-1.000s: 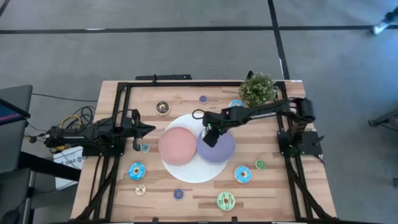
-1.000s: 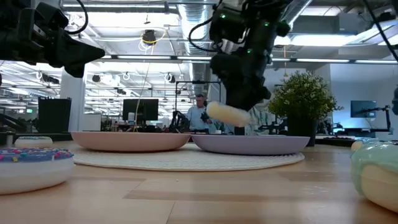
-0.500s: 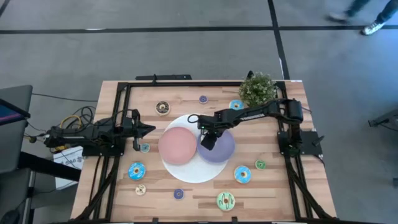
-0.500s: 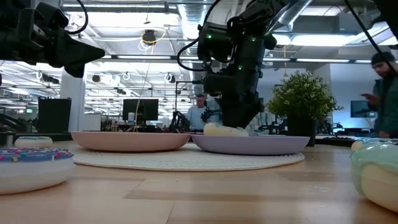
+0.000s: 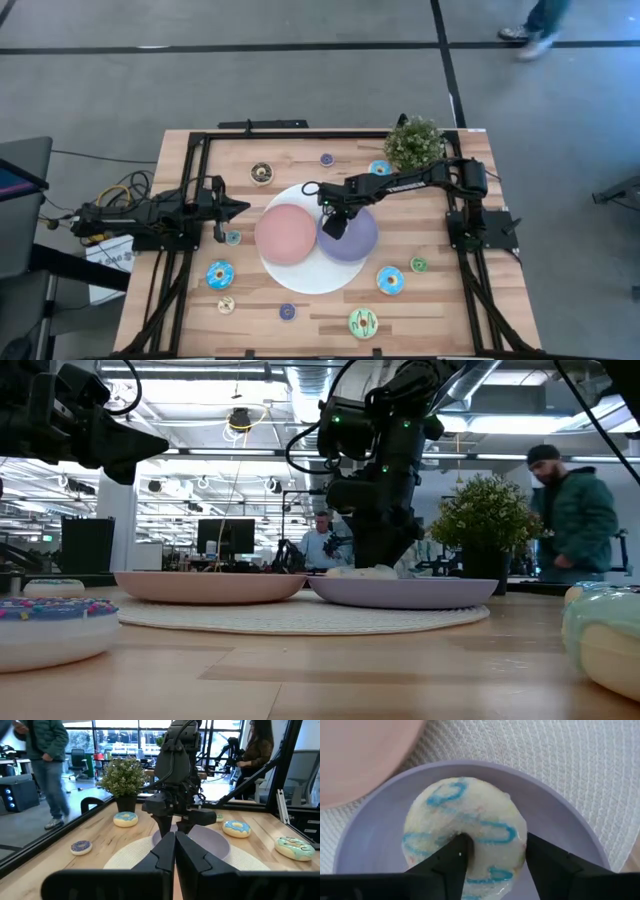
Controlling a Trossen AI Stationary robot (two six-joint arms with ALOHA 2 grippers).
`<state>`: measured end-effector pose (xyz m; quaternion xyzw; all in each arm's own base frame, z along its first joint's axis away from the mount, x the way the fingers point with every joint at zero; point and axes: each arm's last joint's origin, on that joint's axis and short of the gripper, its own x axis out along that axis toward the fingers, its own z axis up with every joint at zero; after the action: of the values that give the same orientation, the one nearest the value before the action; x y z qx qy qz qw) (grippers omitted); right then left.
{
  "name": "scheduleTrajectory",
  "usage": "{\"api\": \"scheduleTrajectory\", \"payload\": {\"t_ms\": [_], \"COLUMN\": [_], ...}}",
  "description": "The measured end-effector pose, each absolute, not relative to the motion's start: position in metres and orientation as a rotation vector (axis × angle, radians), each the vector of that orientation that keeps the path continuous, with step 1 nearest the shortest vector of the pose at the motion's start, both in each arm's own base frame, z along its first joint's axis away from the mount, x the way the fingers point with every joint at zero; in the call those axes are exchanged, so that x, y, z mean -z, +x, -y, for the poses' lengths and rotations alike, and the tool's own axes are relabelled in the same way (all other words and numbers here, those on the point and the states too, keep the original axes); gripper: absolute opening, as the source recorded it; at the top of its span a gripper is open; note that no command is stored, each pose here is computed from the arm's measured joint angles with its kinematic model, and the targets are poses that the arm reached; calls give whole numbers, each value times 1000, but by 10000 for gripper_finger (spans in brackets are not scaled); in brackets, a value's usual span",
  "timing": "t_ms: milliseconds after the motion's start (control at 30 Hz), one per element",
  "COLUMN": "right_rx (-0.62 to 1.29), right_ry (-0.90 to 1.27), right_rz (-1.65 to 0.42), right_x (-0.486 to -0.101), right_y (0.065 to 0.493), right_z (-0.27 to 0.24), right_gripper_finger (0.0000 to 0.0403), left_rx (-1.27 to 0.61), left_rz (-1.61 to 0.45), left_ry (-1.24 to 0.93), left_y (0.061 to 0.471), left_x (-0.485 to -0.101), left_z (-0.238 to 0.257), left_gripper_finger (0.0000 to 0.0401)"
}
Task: Pick & Place donuts
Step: Put the big white donut on the violet plate, then put the small blue donut on the pink plate
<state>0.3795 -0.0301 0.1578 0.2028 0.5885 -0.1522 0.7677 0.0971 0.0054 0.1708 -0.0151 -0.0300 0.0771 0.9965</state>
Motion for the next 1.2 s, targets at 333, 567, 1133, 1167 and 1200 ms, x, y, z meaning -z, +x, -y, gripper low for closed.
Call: {"api": "scheduleTrajectory", "payload": {"t_ms": [333, 567, 1133, 1167, 1200], "right_rx": [333, 320, 251, 252, 257], "right_ry": [445, 424, 315, 344, 369], "right_rz": [-1258, -1216, -1018, -988, -965], "right_x": [-171, -207, -266, -261, -255], "right_y": [375, 359, 254, 244, 235], "right_z": [32, 36, -25, -29, -32], "right_gripper_finger": [233, 235, 172, 166, 160], "left_rx": [-154, -154, -154, -154, -154], "left_rz": [60, 60, 60, 60, 60], "left_ry": [-30, -30, -30, -30, -30], "left_y": [97, 97, 97, 97, 97], "left_x": [-171, -171, -171, -171, -171], "left_z": [-5, -5, -5, -5, -5], "left_gripper_finger": [4, 4, 4, 4, 4]}}
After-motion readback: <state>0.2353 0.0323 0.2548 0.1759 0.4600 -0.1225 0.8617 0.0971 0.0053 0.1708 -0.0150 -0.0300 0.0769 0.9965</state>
